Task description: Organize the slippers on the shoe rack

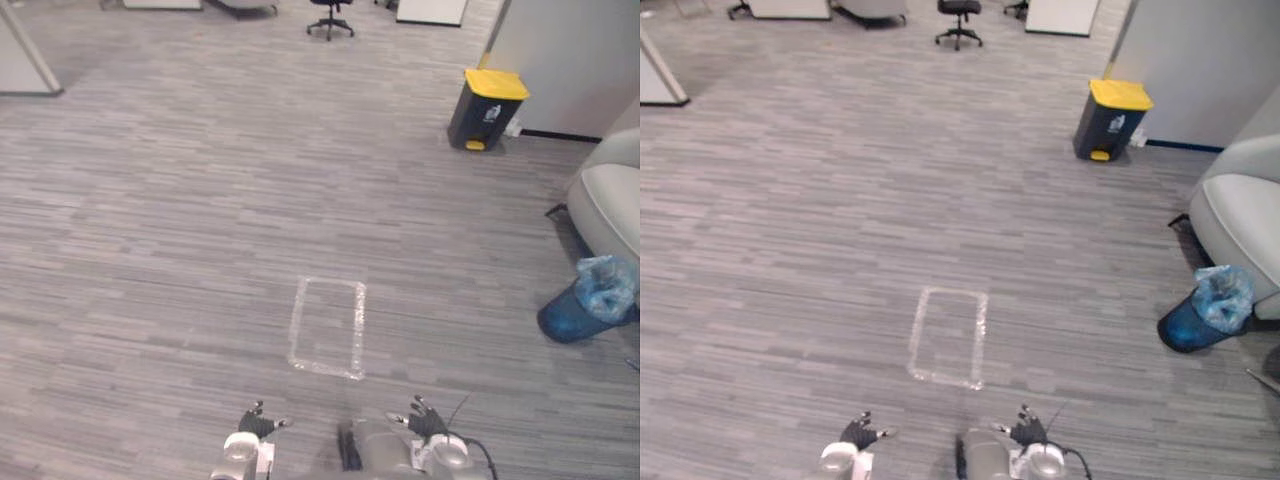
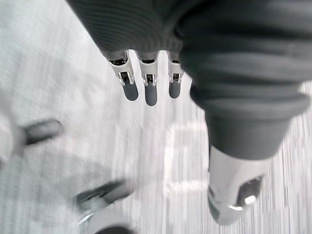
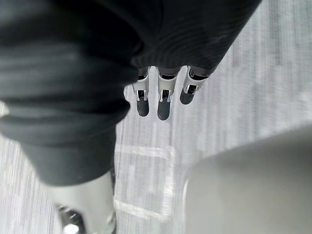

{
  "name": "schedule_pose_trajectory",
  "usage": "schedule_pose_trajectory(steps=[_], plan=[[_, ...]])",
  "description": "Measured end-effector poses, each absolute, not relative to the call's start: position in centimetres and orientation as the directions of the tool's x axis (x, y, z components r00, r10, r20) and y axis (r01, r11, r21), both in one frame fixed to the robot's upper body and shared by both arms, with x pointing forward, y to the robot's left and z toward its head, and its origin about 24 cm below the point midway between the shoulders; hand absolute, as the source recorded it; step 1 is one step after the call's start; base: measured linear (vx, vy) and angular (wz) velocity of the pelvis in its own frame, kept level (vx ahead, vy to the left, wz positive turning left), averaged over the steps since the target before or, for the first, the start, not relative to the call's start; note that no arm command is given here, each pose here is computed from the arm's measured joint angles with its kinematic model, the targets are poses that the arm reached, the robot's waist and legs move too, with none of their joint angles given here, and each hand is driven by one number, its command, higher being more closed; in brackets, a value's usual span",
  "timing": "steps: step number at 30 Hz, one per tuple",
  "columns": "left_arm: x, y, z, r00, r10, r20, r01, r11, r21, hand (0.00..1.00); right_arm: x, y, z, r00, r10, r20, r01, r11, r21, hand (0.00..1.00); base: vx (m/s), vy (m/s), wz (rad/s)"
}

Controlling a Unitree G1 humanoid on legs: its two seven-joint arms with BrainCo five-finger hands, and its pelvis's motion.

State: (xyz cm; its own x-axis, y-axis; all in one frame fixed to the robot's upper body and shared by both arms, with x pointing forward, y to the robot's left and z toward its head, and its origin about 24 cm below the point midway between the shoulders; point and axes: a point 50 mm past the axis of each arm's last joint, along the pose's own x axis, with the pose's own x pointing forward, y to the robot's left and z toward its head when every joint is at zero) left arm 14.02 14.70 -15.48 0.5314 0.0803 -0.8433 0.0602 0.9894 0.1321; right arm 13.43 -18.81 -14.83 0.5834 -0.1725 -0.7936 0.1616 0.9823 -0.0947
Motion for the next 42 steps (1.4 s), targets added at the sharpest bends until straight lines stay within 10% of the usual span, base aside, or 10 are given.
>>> schedule_pose_trajectory(steps=[42], plan=[[13.0,13.6,-15.6,0.526,0.06,-0.848,0.016,0.997,0.08,0.0,11.4,-20.0,-15.5,0.508,-0.216,-0.834,0.207,0.97,-0.126,0.0,0.32,0.034,-0.66]])
